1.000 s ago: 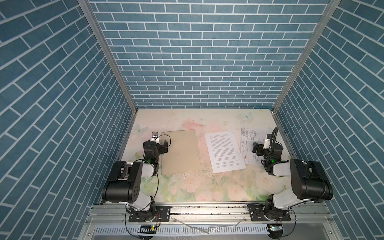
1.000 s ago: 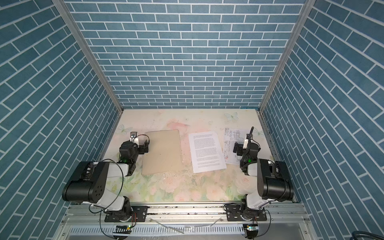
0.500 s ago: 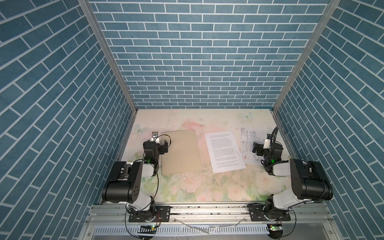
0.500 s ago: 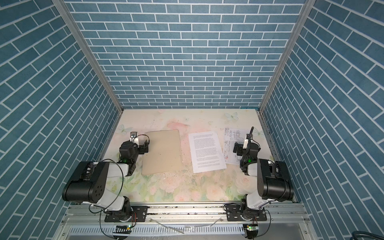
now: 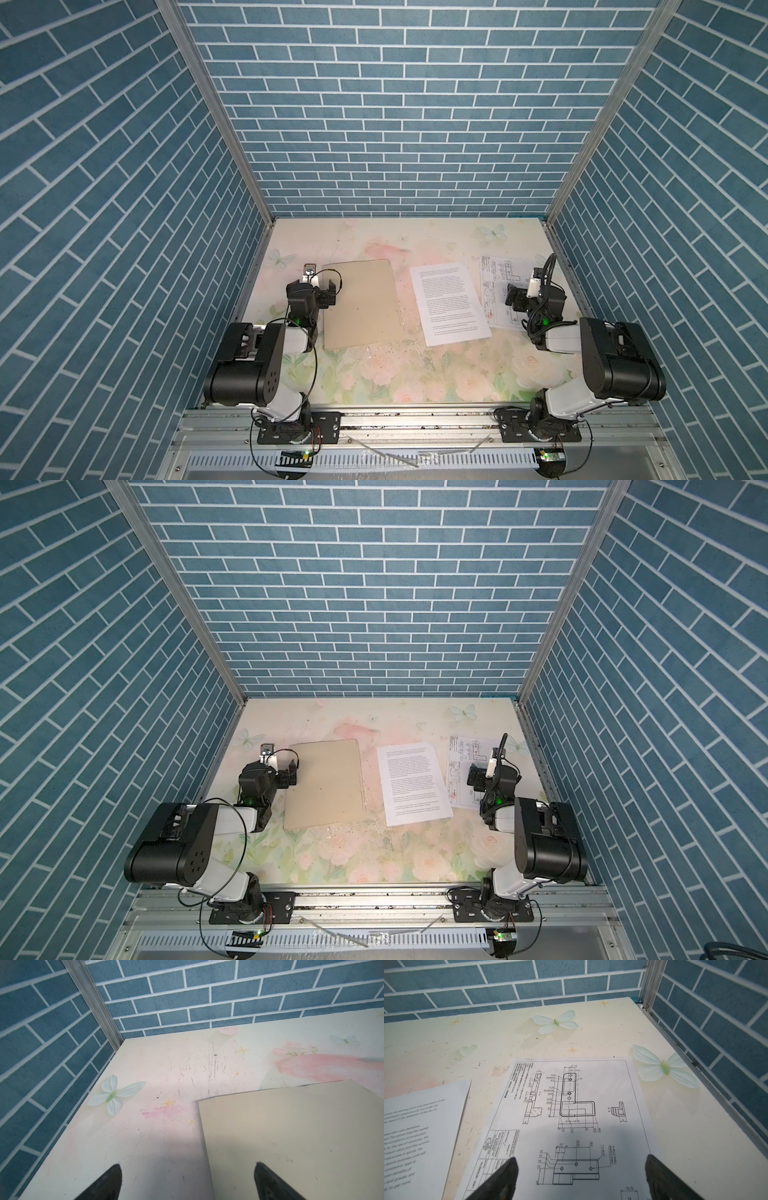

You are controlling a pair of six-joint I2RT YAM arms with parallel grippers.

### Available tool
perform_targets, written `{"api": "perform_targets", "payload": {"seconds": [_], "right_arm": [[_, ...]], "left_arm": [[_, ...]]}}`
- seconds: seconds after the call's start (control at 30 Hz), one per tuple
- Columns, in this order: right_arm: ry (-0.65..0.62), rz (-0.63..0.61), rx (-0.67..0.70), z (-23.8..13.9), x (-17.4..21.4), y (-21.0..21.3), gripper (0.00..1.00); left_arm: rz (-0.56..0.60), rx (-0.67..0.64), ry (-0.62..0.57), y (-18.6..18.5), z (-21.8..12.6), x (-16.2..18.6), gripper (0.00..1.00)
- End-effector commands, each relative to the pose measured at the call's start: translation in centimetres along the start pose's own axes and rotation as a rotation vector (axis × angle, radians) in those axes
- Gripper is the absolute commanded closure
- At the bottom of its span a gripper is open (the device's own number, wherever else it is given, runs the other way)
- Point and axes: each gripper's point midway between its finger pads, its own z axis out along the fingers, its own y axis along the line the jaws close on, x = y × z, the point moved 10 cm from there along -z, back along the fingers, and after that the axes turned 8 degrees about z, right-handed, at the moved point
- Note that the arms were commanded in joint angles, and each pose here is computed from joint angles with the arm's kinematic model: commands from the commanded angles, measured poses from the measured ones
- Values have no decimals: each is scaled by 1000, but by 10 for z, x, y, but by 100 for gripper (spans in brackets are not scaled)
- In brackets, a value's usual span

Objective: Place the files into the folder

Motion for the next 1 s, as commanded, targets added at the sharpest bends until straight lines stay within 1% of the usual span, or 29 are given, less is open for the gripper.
{"api": "perform_targets", "payload": {"seconds": [0.0,0.07,0.13,0.23,0.3,0.33,0.37,0.43,0.47,0.53,0.6,0.67,0.77,0.97], "right_arm": [[-43,-25,-15,4,-14,3,9],[-40,-19,8,4,-16,2,11],[-23,2,51,2,-26,1,11],[57,13,53,-2,-44,4,15],[98,52,40,-6,-54,8,17],[115,74,32,-9,-58,10,18],[124,104,25,-13,-63,12,21],[126,190,6,-19,-72,16,22],[116,243,-11,-22,-76,18,24],[113,357,-108,-26,-83,28,28],[130,458,-179,-26,-87,41,30],[167,519,-239,-22,-87,60,30],[230,545,-321,-16,-84,100,33],[380,533,-460,-4,-68,181,33]], "left_arm": [[-4,10,-5,0,2,-3,0],[-3,10,-6,0,2,-4,0],[-5,0,-5,1,2,-5,0],[-9,-14,9,6,-4,-17,0],[-20,-42,38,12,-10,-32,0],[-45,-71,70,17,-15,-39,0],[-99,-118,99,23,-21,-48,0],[-182,-169,161,32,-34,-59,0],[-211,-166,186,33,-39,-65,0],[-282,-148,244,34,-49,-69,0],[-363,-139,296,33,-57,-66,0],[-455,-128,342,29,-64,-55,0],[-559,-81,408,19,-67,-32,0],[-632,36,587,-1,-65,2,0]]}}
